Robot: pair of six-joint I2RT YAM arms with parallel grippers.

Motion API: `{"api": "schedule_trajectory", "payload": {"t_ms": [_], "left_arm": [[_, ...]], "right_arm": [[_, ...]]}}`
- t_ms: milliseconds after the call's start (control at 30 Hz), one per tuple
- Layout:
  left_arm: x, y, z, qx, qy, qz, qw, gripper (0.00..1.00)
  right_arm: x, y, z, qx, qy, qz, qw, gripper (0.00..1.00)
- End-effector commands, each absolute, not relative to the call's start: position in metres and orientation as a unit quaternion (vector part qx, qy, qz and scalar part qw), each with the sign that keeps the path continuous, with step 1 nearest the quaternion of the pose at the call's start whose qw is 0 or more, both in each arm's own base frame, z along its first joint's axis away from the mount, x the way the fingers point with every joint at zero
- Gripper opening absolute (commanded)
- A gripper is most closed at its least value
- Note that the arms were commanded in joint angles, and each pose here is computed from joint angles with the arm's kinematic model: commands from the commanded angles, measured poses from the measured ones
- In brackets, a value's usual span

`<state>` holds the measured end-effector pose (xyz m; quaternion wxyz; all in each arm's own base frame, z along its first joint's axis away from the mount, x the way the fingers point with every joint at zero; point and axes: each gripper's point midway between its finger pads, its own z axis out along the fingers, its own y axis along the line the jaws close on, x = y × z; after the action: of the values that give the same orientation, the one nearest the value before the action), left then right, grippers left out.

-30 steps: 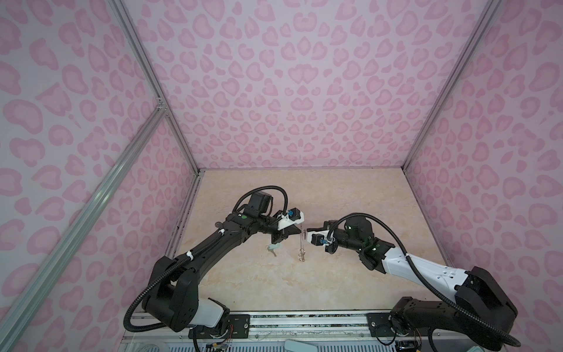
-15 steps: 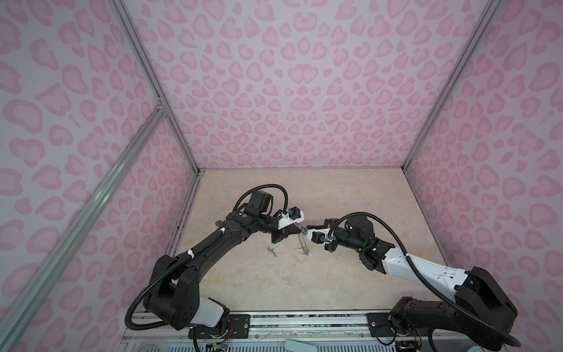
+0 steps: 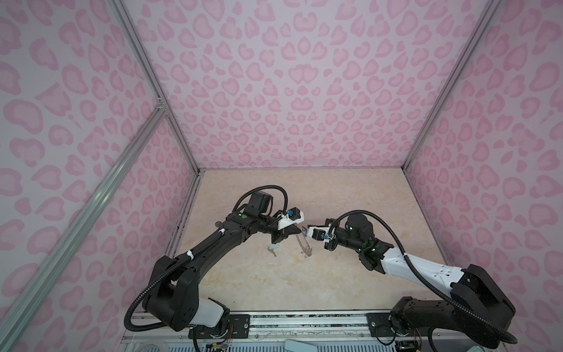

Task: Attach keys to a key ring
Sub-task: Insert the key into the keyring.

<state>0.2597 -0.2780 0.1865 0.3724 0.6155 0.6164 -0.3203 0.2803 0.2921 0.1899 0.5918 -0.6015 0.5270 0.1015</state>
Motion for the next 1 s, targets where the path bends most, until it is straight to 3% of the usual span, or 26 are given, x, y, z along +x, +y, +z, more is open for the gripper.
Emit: {"api": "schedule_trajectory", "payload": {"t_ms": [0,533,767,967], "left_arm": [[0.256,-0.278,0.194,0.621,0.603,-0.322,0.383,0.03],[0.261,-0.280,0.205,0.612,0.597,-0.321,0.407,0.03],[0.258,-0.279,0.204,0.618,0.595,-0.320,0.402,0.03],[0.256,-0.279,0.202,0.620,0.594,-0.324,0.397,0.03]], "right_arm": [[0.287,0.289,0.191,-0.584,0.538,0.090,0.601,0.00],[0.285,0.286,0.189,-0.573,0.546,0.089,0.604,0.01],[0.276,0.286,0.195,-0.596,0.535,0.103,0.590,0.20],[0.265,0.298,0.193,-0.640,0.515,0.107,0.561,0.26]]}}
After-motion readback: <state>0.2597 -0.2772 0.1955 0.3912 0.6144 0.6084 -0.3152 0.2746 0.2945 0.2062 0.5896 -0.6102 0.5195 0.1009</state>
